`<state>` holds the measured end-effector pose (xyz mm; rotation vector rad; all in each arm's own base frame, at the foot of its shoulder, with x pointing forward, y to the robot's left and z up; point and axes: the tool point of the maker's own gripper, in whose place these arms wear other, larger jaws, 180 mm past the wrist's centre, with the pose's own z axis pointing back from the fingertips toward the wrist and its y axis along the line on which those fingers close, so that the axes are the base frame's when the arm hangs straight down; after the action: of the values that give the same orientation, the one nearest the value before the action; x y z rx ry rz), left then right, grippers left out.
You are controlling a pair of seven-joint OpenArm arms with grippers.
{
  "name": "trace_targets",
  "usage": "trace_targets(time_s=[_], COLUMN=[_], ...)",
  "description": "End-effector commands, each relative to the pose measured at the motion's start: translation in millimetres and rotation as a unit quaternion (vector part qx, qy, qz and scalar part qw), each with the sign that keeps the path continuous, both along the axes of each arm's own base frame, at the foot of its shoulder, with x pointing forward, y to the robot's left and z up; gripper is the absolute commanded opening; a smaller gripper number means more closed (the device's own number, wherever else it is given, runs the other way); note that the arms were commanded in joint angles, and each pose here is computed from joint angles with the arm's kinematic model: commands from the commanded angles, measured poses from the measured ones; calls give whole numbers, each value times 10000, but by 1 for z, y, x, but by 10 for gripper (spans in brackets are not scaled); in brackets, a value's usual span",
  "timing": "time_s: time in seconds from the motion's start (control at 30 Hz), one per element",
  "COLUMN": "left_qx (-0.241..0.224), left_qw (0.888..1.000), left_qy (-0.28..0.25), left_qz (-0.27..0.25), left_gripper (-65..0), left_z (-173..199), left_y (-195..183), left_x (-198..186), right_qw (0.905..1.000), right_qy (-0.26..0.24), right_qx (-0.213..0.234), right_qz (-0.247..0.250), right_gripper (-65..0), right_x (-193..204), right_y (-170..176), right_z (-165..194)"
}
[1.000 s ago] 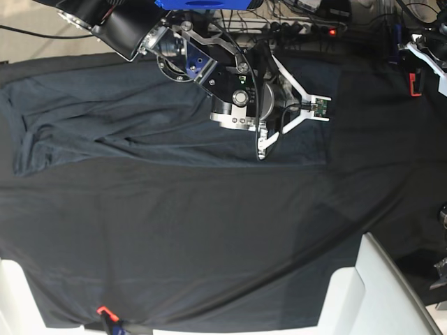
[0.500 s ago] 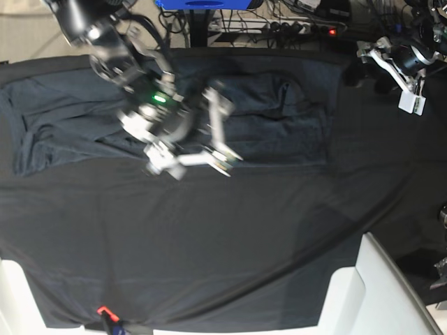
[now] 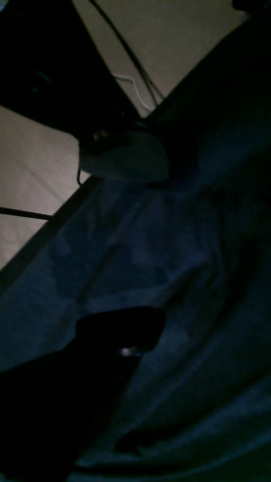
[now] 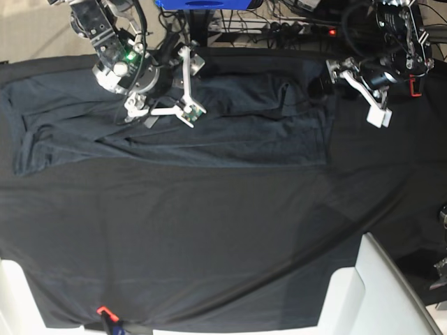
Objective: Fold the T-shirt properly
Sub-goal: 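Lay the fabric down and lift the right gripper toward the collar edge, then reach the left gripper to the shirt's side edge and grasp it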
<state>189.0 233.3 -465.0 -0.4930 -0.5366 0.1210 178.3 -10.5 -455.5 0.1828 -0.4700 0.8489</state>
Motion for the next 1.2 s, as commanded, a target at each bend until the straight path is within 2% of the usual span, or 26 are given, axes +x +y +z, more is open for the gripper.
trace_targets(time_s=[0.0,0.13,0.2,0.3,0.4,0.67,0.7,0.77,0.83,0.93,1.03,1.17], left_qx=[110,38,-77,-210,-346,-510,-500,-484,-449,-479,-605,-378], left_qw=[9999,9999,9999,9990,9985,9979,9980,9981,9983,9987,9981,9993], left_qy=[47,15,109,209,223,230,213,190,176,-46,-52,11], left_qz=[-16,127,-24,-349,-357,-336,-330,-322,-323,-161,99,70], left_gripper=[0,0,-3,-53,-87,-102,-130,-235,-385,-650,-650,-650], left_z=[-2,-10,-18,-24,-27,-30,-29,-28,-27,-25,-33,-35], left_y=[7,7,-6,-31,-45,-61,-60,-58,-54,-52,-48,-30], left_x=[3,12,11,8,6,6,8,9,11,19,26,29], right_qw=[9998,9999,9999,9999,9999,9999,9999,9999,9999,9999,9999,9998], right_qy=[-135,-122,-112,-92,-92,-80,-80,-65,-32,-16,62,118], right_qx=[109,101,105,109,109,101,101,101,106,106,120,130], right_qz=[-14,0,15,-2,-2,-10,-10,-10,-10,-10,-9,-16], right_gripper=[-165,-212,-225,-224,-224,-224,-224,-224,-224,-224,-224,-225], right_x=[6,6,4,3,3,2,2,1,-2,-4,-12,-18], right_y=[3,4,5,4,4,4,4,4,4,4,4,4], right_z=[7,7,7,6,6,6,6,5,4,3,1,-1])
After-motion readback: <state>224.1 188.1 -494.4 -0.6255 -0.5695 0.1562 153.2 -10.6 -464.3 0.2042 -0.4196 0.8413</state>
